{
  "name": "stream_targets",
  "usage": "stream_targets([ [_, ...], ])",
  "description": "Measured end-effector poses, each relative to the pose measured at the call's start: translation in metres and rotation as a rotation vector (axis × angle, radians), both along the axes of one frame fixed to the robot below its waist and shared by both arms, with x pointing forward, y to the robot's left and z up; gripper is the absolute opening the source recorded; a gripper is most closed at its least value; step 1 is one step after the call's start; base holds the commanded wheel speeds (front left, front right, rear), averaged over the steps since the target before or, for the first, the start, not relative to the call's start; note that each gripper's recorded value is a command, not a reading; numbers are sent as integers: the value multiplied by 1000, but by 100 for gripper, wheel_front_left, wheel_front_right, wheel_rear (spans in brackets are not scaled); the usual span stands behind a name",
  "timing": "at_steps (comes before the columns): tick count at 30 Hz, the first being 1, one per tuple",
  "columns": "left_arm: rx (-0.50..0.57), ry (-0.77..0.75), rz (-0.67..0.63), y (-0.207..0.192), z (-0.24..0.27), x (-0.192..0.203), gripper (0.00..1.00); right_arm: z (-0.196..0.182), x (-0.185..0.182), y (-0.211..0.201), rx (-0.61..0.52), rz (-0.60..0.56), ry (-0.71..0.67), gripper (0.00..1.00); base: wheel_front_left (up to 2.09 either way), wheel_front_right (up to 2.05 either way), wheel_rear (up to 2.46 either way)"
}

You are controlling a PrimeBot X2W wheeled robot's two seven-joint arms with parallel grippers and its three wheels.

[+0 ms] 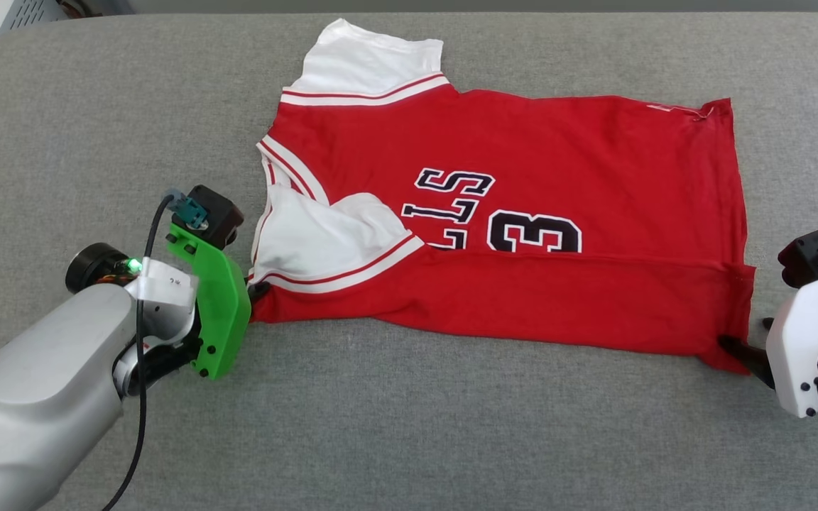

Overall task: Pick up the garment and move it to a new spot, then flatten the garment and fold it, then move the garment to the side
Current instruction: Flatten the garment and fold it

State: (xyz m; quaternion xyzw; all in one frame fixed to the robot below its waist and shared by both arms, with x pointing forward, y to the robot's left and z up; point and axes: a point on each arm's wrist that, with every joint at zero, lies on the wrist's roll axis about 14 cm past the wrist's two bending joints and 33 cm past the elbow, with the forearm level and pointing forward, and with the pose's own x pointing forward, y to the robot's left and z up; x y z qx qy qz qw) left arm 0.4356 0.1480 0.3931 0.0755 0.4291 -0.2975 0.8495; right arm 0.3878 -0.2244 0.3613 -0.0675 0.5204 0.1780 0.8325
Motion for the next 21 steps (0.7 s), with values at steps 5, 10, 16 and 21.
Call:
stream_targets([
  [5,-18,-2,23,3,-3,-2,0,-1,4,4,46,-33,-34,0,0,0,0],
  [10,-56,-5,73,6,-1,-17,0,23,12,14,108,-34,-169,0,0,0,0],
  [16,-64,-54,70,10,22,-44,0,69,-3,3,138,-29,-306,0,0,0,0],
  [21,-70,-58,63,8,33,-73,0,84,-28,0,162,-36,-331,0,0,0,0],
])
